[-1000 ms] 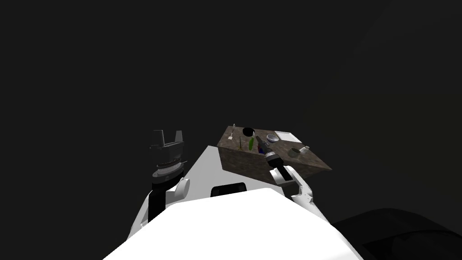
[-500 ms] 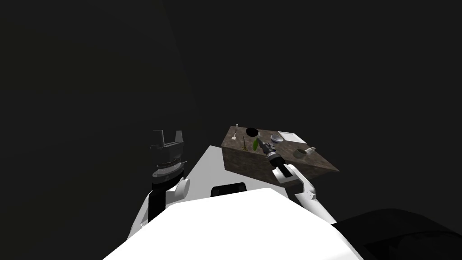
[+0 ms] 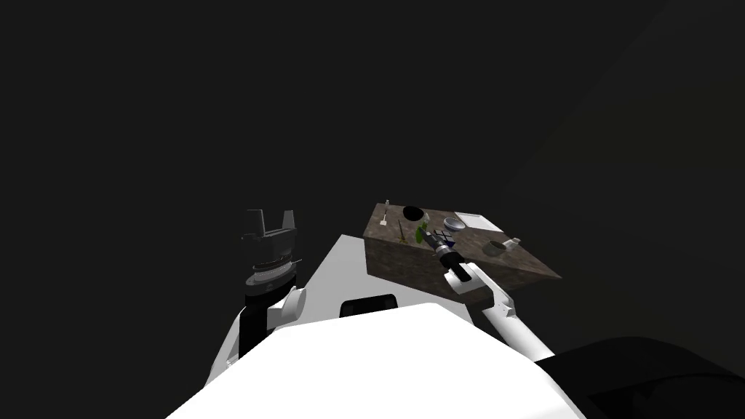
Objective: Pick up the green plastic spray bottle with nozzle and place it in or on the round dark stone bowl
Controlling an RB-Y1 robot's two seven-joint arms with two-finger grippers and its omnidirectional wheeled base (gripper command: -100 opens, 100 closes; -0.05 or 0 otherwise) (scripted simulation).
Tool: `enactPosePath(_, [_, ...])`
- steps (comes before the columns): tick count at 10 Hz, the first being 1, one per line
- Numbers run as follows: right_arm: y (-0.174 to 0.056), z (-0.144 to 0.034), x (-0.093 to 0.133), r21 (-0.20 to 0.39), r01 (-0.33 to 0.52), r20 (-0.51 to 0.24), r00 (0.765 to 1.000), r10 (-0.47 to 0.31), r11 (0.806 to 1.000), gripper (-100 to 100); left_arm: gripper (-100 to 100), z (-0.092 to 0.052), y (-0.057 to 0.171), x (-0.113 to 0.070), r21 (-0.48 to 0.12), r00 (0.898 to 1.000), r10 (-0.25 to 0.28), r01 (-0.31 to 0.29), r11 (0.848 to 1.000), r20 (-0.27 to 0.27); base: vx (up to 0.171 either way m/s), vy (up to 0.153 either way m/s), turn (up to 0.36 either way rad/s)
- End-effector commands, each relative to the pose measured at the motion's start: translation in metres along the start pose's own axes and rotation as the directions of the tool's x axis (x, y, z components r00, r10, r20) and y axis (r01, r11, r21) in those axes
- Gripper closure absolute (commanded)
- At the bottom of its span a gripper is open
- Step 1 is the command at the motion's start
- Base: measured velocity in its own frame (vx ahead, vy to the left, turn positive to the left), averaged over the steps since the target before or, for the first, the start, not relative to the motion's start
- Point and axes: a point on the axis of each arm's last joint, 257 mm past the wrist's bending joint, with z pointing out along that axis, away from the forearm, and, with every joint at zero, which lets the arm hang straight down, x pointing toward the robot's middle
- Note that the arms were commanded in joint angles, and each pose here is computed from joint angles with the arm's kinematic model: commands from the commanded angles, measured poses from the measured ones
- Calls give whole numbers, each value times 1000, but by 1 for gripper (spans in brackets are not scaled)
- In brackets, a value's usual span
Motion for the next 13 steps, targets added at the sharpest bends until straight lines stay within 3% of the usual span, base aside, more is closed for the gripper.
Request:
enactPosePath(1, [-26,3,-1,61,73,-25,997,-71,995,-100,0,0,0,0,0,1000,0,0,1000,0,24,107,23])
enactPosePath(2, [-26,3,-1,61,73,-25,997,-71,995,-100,0,0,0,0,0,1000,0,0,1000,0,21,72,3])
enactPosePath(5, [-69,4,-7,157,202,-72,979,-193,967,-100,0,0,0,0,0,1000,0,0,1000,0,27,100,21])
enactPosePath(11, [-132,0,-31,291,385,-147,923,-357,876,-100,0,0,0,0,0,1000,0,0,1000,0,27,98,14])
enactPosePath(12, [-125,2,-30,278,369,-139,929,-343,887,-100,0,0,0,0,0,1000,0,0,1000,0,13,35,-3])
enactPosePath(13, [-127,1,-30,282,372,-141,928,-345,884,0,0,0,0,0,0,1000,0,0,1000,0,2,7,-1])
